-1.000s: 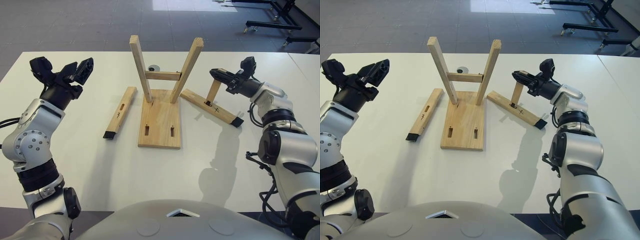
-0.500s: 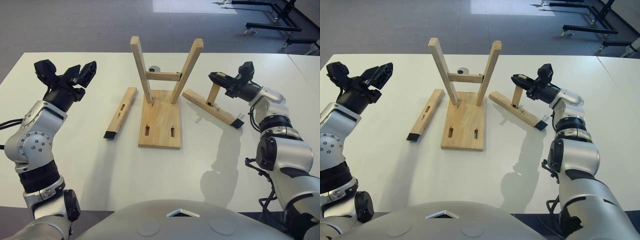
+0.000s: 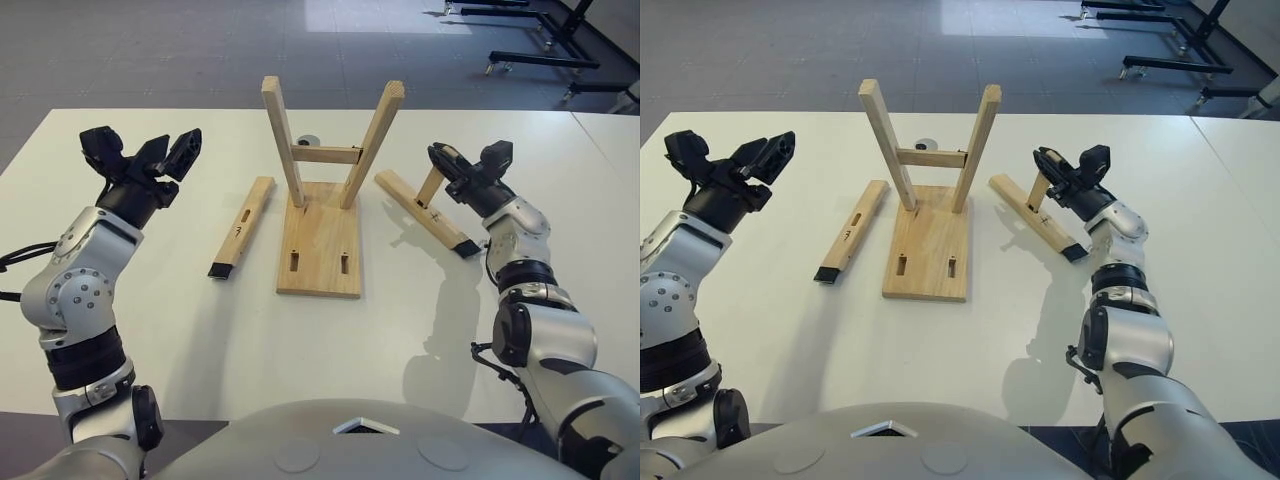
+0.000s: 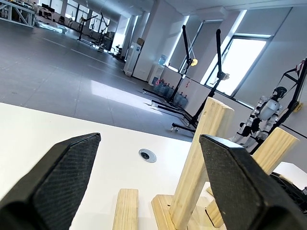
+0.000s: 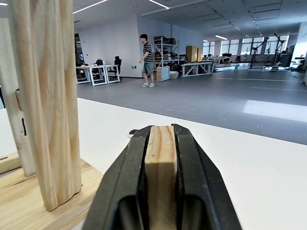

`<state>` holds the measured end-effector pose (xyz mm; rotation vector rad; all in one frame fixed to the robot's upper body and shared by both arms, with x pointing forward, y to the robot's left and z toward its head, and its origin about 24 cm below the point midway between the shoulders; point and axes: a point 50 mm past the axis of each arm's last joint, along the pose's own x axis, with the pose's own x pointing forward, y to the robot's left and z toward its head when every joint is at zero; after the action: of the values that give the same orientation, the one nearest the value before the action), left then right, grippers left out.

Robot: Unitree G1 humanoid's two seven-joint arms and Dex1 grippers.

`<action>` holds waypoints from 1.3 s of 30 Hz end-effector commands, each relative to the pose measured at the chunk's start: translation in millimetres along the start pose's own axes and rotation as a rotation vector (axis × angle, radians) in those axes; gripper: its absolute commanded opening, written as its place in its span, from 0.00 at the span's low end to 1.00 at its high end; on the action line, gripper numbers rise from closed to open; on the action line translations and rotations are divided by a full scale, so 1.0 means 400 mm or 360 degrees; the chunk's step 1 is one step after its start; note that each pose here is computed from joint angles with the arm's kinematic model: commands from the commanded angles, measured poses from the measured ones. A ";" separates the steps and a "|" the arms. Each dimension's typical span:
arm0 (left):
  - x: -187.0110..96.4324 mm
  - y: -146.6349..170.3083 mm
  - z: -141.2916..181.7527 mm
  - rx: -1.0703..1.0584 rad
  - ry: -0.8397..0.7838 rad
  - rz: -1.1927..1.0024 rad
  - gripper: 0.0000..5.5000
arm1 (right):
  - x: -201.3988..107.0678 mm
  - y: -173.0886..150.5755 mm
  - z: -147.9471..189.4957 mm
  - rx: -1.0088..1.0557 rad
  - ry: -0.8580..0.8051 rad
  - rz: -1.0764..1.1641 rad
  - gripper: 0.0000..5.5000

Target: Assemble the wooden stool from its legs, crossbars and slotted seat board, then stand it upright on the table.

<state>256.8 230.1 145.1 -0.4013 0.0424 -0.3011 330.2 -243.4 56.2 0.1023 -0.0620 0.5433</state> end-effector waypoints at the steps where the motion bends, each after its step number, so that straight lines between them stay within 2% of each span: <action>1: -0.002 -0.005 0.002 0.0033 -0.0032 0.0022 0.69 | -0.079 0.096 -0.219 0.0240 0.0533 -0.0123 0.07; 5: 0.000 -0.005 -0.001 0.0043 -0.0034 0.0026 0.69 | -0.089 0.101 -0.243 0.0299 0.0625 -0.0204 0.07; 10: -0.002 -0.002 -0.006 0.0049 -0.0032 0.0037 0.69 | -0.124 0.091 -0.264 0.0316 0.0743 -0.0257 0.27; 20: -0.001 -0.006 -0.014 0.0055 -0.0030 0.0039 0.69 | -0.117 0.046 -0.218 0.0298 0.0666 -0.0298 0.55; 21: -0.001 -0.005 -0.014 0.0056 -0.0031 0.0041 0.69 | -0.116 0.040 -0.212 0.0286 0.0662 -0.0298 0.61; 27: -0.009 -0.004 -0.015 0.0049 -0.0046 0.0066 0.69 | -0.120 0.021 -0.183 0.0292 0.0638 -0.0238 0.61; 35: -0.010 -0.005 -0.020 0.0035 -0.0059 0.0082 0.69 | -0.069 0.009 -0.100 0.0304 0.0500 -0.0134 0.61; 39: -0.011 -0.005 -0.022 0.0033 -0.0059 0.0079 0.69 | -0.079 -0.001 -0.075 0.0273 0.0487 -0.0133 0.61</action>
<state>252.5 226.0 138.8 -0.3923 0.0096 -0.2537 308.8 -249.2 23.9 0.1924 0.2678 0.4883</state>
